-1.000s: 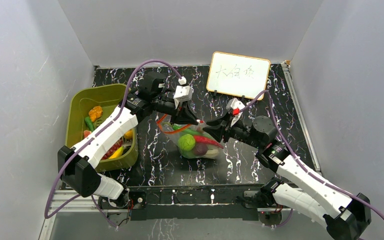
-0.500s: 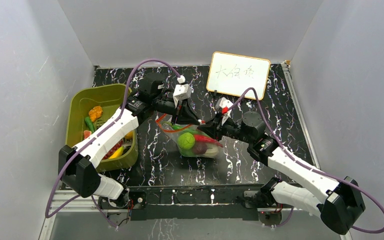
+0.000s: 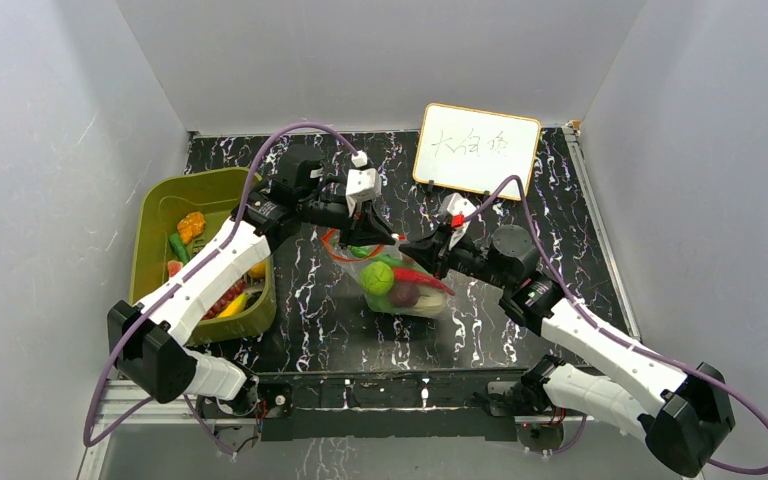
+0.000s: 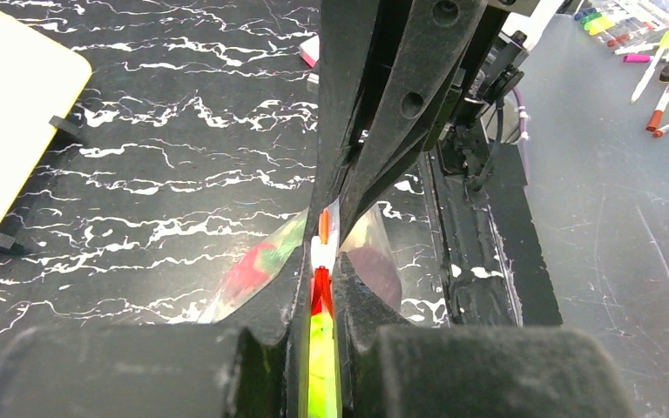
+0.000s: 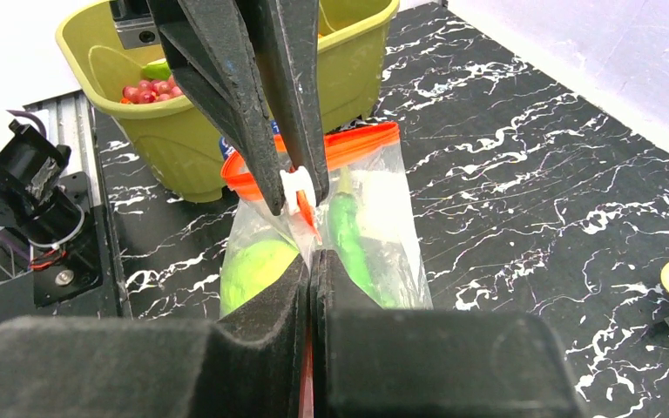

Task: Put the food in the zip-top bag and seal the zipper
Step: Zip the zipper food storage bag at the center of the board.

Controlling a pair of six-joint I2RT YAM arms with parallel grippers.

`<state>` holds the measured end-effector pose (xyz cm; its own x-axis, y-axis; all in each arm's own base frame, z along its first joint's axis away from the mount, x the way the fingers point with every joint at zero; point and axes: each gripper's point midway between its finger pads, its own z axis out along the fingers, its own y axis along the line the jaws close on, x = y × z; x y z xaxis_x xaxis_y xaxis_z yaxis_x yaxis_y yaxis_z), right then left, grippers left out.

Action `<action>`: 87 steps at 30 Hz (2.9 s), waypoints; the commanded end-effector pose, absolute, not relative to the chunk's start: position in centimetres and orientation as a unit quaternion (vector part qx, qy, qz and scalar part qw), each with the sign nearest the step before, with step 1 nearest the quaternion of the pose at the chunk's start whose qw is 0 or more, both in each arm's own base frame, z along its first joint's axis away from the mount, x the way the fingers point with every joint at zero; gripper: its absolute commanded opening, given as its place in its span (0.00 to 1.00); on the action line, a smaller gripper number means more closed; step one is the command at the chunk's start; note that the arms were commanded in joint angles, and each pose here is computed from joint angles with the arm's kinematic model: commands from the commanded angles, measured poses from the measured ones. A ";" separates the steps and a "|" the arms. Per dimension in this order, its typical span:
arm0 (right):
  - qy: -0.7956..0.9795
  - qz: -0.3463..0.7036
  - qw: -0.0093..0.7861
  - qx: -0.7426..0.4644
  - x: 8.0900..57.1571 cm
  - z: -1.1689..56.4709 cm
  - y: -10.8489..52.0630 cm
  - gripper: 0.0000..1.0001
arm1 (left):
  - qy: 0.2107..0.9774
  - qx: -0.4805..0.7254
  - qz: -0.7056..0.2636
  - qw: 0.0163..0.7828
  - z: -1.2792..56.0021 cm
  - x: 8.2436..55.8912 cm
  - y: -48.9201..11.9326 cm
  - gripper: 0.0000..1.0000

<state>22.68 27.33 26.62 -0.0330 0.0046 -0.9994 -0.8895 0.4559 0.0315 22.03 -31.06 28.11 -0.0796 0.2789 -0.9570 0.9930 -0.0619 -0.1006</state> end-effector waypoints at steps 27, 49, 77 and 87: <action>0.568 0.392 0.633 -0.351 22.1 30.8 27.1 0.00 | 0.522 0.553 -0.521 0.389 31.0 20.8 -31.3 0.00; 0.565 0.377 0.598 -0.426 21.5 31.9 28.0 0.25 | 0.494 0.570 -0.541 0.372 31.0 20.4 -31.7 0.00; 0.554 0.408 0.620 -0.377 21.0 31.7 27.5 0.00 | 0.539 0.562 -0.514 0.358 29.2 20.8 -30.8 0.00; 0.557 0.394 0.642 -0.349 21.1 31.8 26.2 0.00 | 0.558 0.563 -0.495 0.355 28.2 21.3 -30.1 0.00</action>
<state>20.77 26.91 27.54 -0.0433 0.0065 -0.9990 -0.9124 0.4070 0.0422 20.83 -31.03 27.59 -0.1440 0.2691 -0.9523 0.9695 -0.1546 -0.1902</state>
